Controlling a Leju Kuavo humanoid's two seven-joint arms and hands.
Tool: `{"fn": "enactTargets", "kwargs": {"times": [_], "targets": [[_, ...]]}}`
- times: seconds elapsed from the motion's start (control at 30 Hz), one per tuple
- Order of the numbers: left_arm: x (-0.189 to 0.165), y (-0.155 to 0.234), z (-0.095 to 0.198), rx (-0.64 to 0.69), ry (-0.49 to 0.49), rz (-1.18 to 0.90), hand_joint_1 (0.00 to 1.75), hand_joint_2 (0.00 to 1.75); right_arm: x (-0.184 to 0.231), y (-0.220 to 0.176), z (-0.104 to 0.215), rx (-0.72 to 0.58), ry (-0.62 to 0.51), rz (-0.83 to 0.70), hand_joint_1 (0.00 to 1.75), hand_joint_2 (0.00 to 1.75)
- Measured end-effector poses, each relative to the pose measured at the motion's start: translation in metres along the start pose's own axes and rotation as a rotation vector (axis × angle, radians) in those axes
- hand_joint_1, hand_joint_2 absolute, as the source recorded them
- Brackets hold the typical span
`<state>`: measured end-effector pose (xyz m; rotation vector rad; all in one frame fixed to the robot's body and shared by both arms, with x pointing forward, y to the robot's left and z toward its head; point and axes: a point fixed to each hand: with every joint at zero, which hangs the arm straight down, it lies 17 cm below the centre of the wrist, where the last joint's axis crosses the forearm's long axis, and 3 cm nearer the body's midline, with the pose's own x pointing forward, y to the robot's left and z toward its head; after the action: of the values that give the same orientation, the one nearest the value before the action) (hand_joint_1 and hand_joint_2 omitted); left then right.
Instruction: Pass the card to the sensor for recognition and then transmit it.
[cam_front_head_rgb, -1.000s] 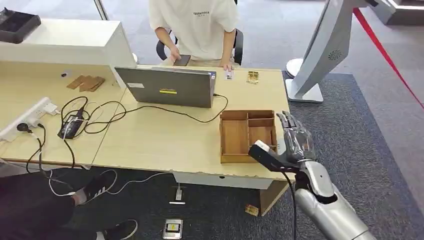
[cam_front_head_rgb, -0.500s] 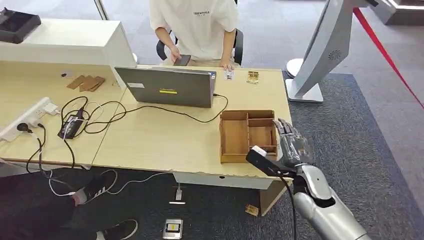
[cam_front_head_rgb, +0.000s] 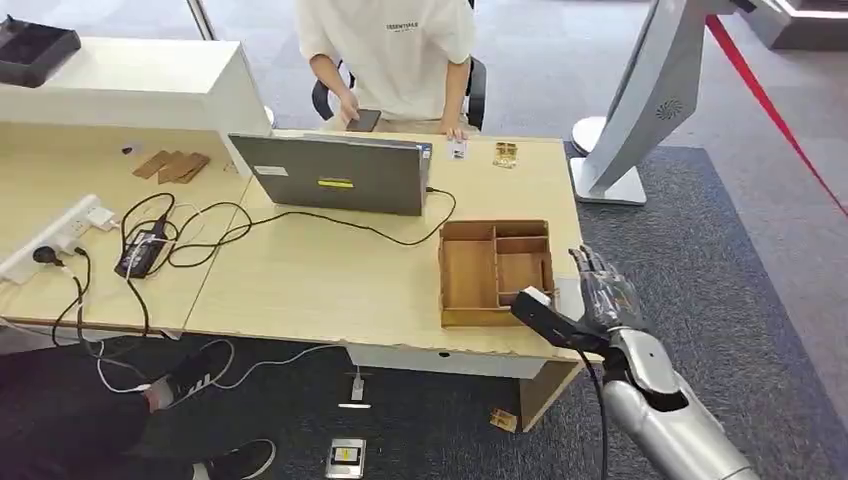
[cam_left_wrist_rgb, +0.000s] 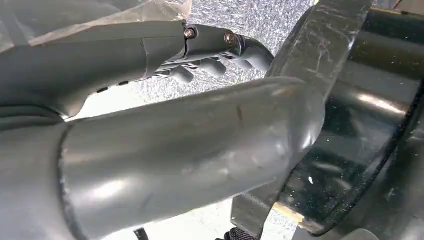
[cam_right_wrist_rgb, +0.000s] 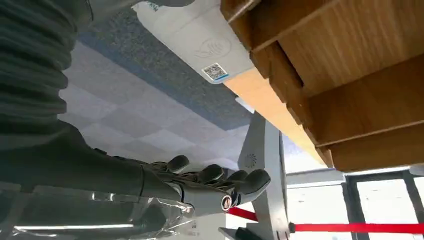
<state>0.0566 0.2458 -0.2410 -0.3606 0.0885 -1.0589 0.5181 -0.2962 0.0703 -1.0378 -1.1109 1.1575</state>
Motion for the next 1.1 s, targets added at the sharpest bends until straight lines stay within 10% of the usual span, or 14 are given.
{"fn": "enactTargets", "kwargs": {"times": [1.1], "targets": [[0.003,0.005,0.002,0.010,-0.003,-0.012,0.00,0.00,0.069,0.009,0.013,-0.061,-0.209,0.014,0.00,1.75]]}}
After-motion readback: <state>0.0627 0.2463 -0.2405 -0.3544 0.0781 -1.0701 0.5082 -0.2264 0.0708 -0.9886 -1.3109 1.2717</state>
